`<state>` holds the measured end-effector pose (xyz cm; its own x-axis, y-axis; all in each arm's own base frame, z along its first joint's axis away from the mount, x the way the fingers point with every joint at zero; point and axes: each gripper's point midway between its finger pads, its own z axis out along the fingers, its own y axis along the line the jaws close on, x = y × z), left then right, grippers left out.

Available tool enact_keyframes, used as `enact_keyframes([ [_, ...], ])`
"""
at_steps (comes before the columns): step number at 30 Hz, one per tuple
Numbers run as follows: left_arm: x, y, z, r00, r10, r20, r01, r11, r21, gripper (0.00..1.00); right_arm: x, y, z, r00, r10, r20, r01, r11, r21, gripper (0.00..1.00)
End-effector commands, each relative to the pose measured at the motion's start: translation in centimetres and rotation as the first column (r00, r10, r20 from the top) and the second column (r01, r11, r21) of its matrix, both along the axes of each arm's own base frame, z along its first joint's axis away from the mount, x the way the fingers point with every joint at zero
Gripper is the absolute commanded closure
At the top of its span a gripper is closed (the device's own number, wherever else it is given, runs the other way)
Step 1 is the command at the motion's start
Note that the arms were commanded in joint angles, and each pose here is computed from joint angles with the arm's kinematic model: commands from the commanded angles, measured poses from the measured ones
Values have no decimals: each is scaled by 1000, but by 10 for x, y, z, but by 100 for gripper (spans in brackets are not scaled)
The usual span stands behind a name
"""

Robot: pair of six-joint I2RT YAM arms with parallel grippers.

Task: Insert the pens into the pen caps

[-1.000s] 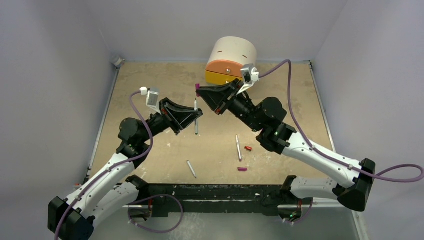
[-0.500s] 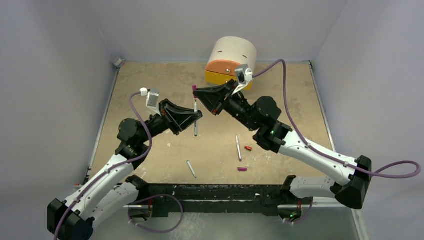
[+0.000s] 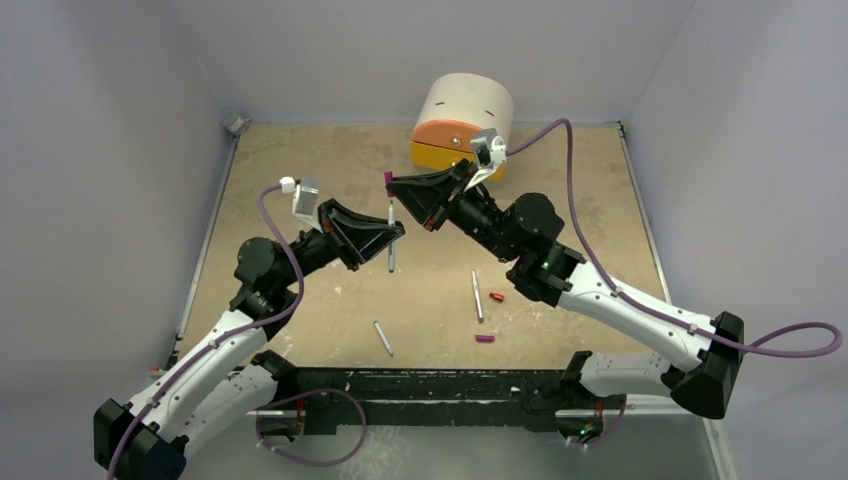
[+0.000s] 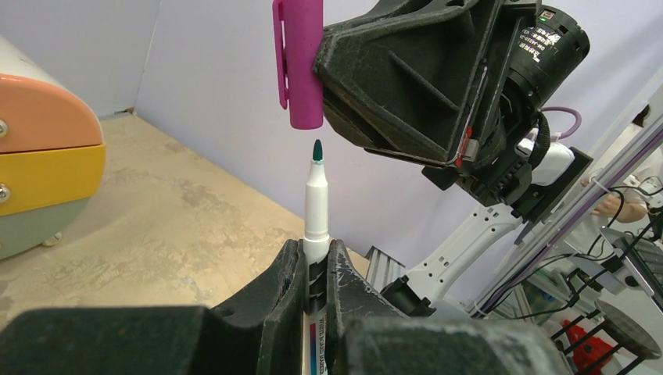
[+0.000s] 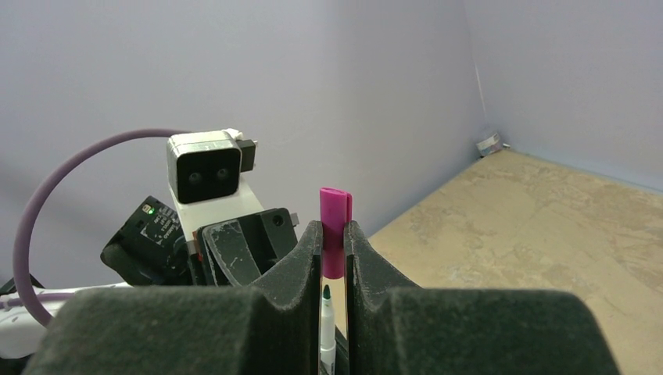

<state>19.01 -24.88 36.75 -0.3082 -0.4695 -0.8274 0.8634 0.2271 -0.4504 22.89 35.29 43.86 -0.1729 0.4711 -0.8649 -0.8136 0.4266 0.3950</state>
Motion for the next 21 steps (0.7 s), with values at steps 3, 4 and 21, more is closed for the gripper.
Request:
enact_keyframes([
  [3, -1, 5, 20, 997, 35, 62, -33, 999, -34, 100, -6, -11, 21, 999, -9, 53, 5, 998, 58, 100],
  [4, -1, 6, 20, 997, 41, 61, -39, 999, -34, 100, -6, -10, 16, 999, -4, 46, 2, 999, 50, 100],
  [21, 6, 8, 20, 996, 77, 49, -75, 997, -30, 100, -8, -8, 10, 999, 15, 37, -17, 999, 41, 100],
])
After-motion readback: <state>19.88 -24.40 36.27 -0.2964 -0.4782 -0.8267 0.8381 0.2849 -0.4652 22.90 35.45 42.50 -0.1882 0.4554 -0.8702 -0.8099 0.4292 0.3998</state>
